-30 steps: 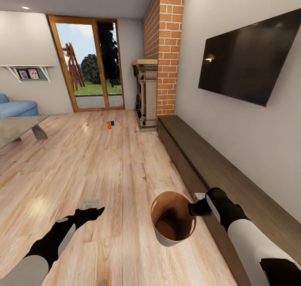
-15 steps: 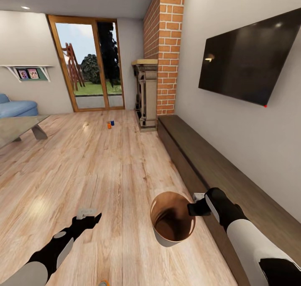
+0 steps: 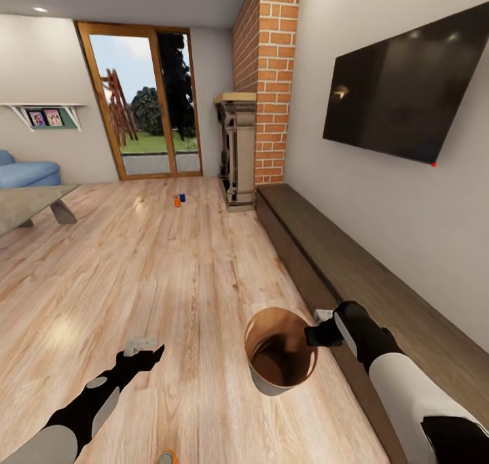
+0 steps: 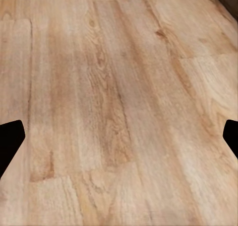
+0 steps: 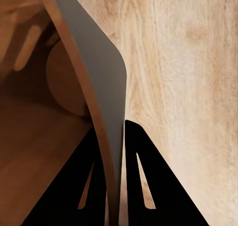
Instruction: Put the three can of soda from the living room inside the tash can in the kitchen.
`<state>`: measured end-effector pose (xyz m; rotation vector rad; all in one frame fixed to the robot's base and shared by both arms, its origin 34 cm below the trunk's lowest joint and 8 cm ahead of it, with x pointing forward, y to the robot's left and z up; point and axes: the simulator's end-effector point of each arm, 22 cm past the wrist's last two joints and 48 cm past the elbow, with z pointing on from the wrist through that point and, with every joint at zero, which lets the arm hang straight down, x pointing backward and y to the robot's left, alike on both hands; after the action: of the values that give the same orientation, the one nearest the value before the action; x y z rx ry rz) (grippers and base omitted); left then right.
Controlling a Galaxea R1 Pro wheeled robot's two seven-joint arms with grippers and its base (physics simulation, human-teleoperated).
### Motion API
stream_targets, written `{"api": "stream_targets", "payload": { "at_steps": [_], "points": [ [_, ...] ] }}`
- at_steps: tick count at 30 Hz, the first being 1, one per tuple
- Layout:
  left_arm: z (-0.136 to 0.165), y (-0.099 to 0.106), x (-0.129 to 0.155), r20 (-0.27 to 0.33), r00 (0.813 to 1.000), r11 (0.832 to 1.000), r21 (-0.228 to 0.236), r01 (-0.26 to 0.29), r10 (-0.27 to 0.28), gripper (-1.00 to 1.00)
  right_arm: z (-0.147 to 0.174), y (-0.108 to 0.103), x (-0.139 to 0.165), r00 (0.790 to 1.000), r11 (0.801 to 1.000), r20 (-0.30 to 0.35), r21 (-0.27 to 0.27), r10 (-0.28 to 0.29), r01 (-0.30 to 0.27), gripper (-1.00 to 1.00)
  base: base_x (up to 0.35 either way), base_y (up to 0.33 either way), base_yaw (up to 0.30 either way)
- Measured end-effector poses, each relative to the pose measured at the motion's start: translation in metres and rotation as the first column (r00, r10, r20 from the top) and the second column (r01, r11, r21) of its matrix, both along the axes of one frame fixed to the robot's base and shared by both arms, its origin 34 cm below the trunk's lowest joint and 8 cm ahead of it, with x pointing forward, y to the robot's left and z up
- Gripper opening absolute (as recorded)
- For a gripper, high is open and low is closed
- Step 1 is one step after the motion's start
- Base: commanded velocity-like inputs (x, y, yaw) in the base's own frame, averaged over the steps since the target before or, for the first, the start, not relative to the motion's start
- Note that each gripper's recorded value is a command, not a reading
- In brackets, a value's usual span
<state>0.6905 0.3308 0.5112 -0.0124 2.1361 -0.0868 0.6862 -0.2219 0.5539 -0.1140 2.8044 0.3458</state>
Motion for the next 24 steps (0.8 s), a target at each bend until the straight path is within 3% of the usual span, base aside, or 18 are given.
{"api": "stream_targets", "payload": {
  "at_steps": [5, 13, 18, 24],
  "points": [
    [-0.011, -0.001, -0.002, 0.007, 1.000, 1.000, 0.002, 0.002, -0.002, 1.00, 0.002, -0.009, 0.012, 1.000, 1.000, 0.018, -0.010, -0.010, 0.010, -1.00, 0.000, 0.000, 0.000],
    [-0.030, -0.004, -0.004, 0.024, 1.000, 1.000, 0.005, 0.007, -0.008, 1.00, -0.015, -0.002, 0.013, 1.000, 1.000, 0.014, -0.001, 0.000, 0.000, -1.00, 0.000, 0.000, 0.000],
    [-0.045, -0.016, -0.006, 0.023, 1.000, 1.000, -0.010, 0.015, -0.014, 1.00, -0.034, 0.000, -0.004, 0.998, 1.000, -0.067, 0.008, -0.012, 0.012, -1.00, 0.000, 0.000, 0.000],
    [-0.062, -0.021, -0.010, 0.018, 1.000, 1.000, -0.017, 0.017, -0.016, 1.00, -0.052, 0.000, -0.009, 0.997, 1.000, -0.082, 0.011, -0.013, 0.013, -1.00, 0.000, 0.000, 0.026]
  ]
}}
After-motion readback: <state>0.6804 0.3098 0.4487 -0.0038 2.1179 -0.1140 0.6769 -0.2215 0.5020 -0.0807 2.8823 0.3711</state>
